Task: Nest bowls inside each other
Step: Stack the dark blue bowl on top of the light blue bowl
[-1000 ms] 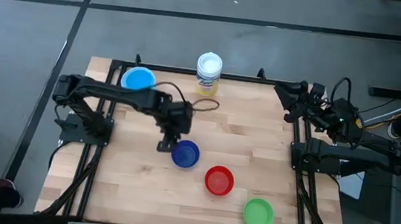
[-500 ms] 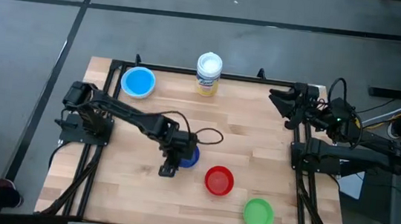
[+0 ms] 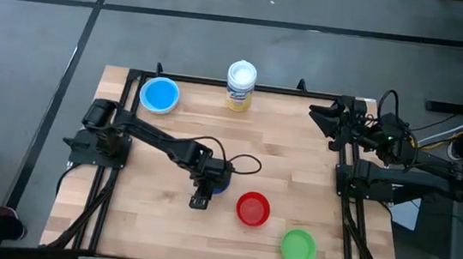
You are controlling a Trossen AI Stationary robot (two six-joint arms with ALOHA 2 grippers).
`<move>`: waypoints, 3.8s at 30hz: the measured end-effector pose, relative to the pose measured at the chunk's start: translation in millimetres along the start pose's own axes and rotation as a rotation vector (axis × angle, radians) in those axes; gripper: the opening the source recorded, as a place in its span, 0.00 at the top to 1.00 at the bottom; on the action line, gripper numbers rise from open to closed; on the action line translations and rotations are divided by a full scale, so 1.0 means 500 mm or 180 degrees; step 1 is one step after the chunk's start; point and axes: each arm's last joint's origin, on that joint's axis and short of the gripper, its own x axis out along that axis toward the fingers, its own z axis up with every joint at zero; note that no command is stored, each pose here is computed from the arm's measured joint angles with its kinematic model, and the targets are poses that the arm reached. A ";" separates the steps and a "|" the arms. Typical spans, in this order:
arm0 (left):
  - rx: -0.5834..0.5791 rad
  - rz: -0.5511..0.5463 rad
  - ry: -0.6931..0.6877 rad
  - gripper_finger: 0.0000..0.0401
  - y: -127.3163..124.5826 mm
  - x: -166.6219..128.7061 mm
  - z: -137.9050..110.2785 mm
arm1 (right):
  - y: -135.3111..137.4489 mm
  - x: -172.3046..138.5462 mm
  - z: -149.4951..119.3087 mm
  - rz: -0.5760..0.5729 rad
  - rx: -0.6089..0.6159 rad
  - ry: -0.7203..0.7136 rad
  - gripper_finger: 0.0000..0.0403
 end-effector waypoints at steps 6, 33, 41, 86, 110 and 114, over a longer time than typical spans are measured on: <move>0.0005 0.0003 0.0048 0.62 0.006 0.026 0.002 | -0.001 0.003 -0.002 -0.0011 0.0008 0.0020 0.58; -0.0124 -0.0448 -0.0097 0.67 0.034 0.006 0.031 | -0.003 0.010 -0.005 -0.0034 0.0065 0.0038 0.60; -0.0300 -0.0673 -0.0022 0.55 0.023 0.001 0.028 | -0.003 0.011 -0.006 -0.0024 0.0065 0.0046 0.58; -0.0824 -0.0265 0.0088 0.56 0.139 0.038 0.027 | -0.007 0.011 0.000 0.0075 0.0060 0.0049 0.57; -0.1438 0.1259 -0.0590 0.99 0.302 -0.303 -0.067 | -0.016 0.011 0.006 -0.0018 0.0022 -0.0025 0.63; -0.1708 0.1658 -0.0367 0.99 0.344 -0.391 -0.150 | -0.017 0.011 0.007 -0.0036 0.0016 -0.0041 0.63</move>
